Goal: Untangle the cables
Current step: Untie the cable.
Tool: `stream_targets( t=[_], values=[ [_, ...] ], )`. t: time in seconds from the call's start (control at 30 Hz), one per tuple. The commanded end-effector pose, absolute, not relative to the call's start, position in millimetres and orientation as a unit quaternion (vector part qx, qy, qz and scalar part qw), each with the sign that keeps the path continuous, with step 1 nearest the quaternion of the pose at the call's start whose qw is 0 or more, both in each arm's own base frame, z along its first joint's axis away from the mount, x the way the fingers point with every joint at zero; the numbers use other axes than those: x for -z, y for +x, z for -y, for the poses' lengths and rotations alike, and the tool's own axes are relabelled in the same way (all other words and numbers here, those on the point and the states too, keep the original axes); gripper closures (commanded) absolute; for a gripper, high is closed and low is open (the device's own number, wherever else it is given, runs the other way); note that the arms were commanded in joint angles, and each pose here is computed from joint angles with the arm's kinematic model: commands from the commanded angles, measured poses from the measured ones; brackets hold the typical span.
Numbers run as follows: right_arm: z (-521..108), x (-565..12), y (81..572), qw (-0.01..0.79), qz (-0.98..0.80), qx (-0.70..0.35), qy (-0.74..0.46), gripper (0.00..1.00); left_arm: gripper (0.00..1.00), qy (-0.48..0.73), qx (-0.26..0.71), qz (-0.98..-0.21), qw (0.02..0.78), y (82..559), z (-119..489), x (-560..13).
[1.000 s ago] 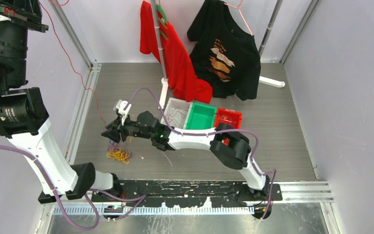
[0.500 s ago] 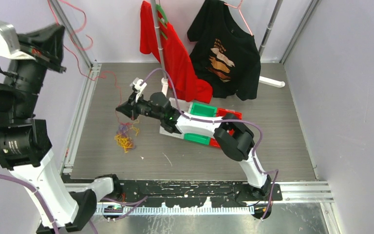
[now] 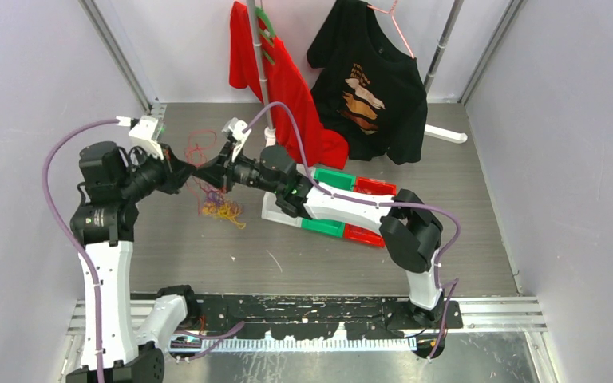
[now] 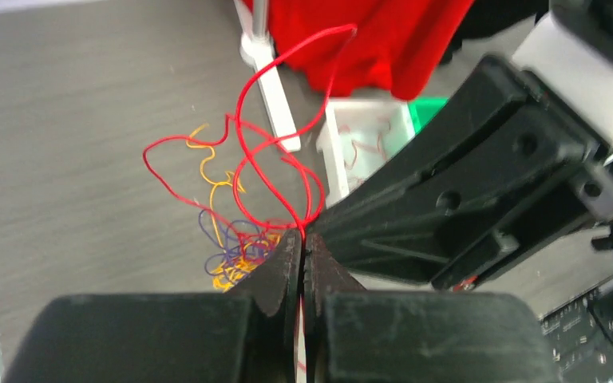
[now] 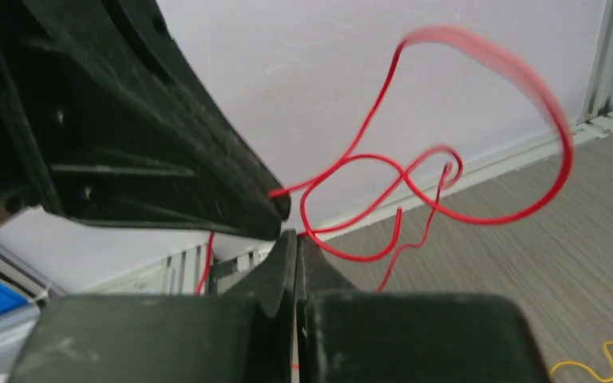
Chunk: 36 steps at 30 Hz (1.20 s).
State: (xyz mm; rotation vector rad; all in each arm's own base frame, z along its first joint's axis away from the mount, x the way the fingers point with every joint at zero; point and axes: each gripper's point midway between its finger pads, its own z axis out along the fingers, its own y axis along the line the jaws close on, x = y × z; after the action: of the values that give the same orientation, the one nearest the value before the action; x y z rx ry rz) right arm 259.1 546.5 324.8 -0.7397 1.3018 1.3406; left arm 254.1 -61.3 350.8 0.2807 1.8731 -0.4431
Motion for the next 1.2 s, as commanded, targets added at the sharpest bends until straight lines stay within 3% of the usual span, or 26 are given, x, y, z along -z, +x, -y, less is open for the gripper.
stream_targets(
  t=[0.0, 0.17, 0.4, 0.73, 0.93, 1.17],
  values=[
    [-532.9, -365.7, 246.7, 0.555, -0.512, -0.579, -0.308, 0.99, 1.00, 0.179, 0.213, -0.783, 0.556, 245.3, 76.1, -337.4],
    [-528.8, -363.3, 245.8, 0.550, -0.517, -0.582, -0.302, 0.99, 0.96, 0.213, 0.256, -0.777, 0.534, 246.3, 89.6, -314.8],
    [-521.0, -363.7, 244.6, 0.546, -0.524, -0.585, -0.291, 0.99, 0.72, 0.260, 0.310, -0.757, 0.512, 232.5, 106.1, -302.2],
    [-505.4, -367.2, 246.0, 0.538, -0.542, -0.584, -0.277, 0.99, 0.63, 0.218, 0.248, -0.764, 0.555, 261.5, 74.7, -301.6],
    [-508.9, -371.8, 242.1, 0.516, -0.546, -0.602, -0.271, 0.99, 0.60, 0.227, 0.301, -0.754, 0.538, 261.6, 87.2, -294.2],
    [-508.4, -379.1, 236.7, 0.503, -0.542, -0.620, -0.262, 0.99, 0.58, 0.254, 0.281, -0.754, 0.537, 255.7, 85.6, -276.0]
  ],
)
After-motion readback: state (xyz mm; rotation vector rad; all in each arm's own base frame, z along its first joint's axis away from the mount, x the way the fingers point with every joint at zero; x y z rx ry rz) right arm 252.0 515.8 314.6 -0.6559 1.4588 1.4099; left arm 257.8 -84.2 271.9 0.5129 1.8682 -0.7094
